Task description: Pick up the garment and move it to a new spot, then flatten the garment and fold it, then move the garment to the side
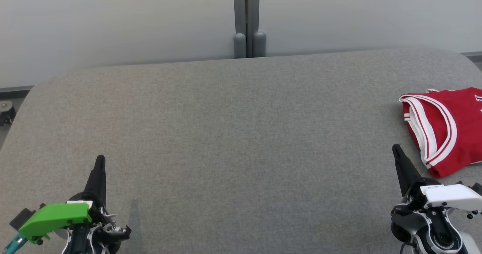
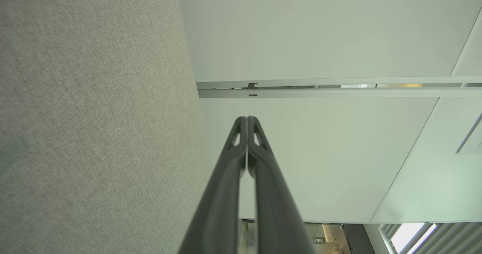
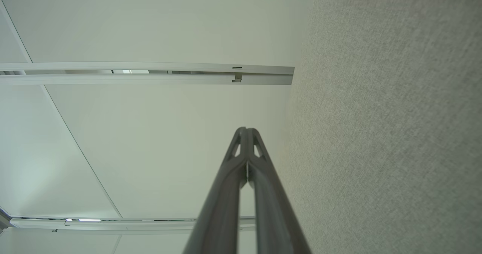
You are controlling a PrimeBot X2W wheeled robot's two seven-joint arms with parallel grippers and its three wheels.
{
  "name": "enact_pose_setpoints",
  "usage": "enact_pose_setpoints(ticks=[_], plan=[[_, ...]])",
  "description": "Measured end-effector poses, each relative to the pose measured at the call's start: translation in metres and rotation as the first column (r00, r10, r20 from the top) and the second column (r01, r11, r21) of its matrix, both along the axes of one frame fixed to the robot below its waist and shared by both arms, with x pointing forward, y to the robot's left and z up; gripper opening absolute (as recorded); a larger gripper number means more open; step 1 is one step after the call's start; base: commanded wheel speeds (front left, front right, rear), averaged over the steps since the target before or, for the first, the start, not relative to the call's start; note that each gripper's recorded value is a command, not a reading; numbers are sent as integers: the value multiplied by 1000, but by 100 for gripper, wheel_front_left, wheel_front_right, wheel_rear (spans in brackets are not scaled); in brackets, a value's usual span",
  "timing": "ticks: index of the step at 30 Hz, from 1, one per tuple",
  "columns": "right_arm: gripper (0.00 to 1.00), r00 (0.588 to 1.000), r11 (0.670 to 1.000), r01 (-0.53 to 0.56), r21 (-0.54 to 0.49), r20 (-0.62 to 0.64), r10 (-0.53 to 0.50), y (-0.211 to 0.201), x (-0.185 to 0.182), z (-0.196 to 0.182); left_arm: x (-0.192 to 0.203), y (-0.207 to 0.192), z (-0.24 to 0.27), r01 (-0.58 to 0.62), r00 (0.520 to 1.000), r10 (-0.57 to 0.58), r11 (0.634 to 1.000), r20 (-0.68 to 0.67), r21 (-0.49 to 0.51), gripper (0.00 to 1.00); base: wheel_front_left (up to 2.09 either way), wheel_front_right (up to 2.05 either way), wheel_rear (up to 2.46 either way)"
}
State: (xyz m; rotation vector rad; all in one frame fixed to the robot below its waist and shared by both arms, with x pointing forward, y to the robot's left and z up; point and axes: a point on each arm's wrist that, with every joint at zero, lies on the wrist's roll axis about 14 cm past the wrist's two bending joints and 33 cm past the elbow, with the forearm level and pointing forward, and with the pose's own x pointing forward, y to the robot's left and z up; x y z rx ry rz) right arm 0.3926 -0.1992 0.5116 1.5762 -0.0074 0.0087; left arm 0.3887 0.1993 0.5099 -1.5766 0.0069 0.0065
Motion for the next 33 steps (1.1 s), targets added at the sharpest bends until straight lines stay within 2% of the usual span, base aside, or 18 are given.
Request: enact_pose_setpoints(ticks=[33], plan=[[0,1000,1000,0,0,0,0,0,0,0,0,0,0,0,1000,0,1000,1,0,0,0,0,0]])
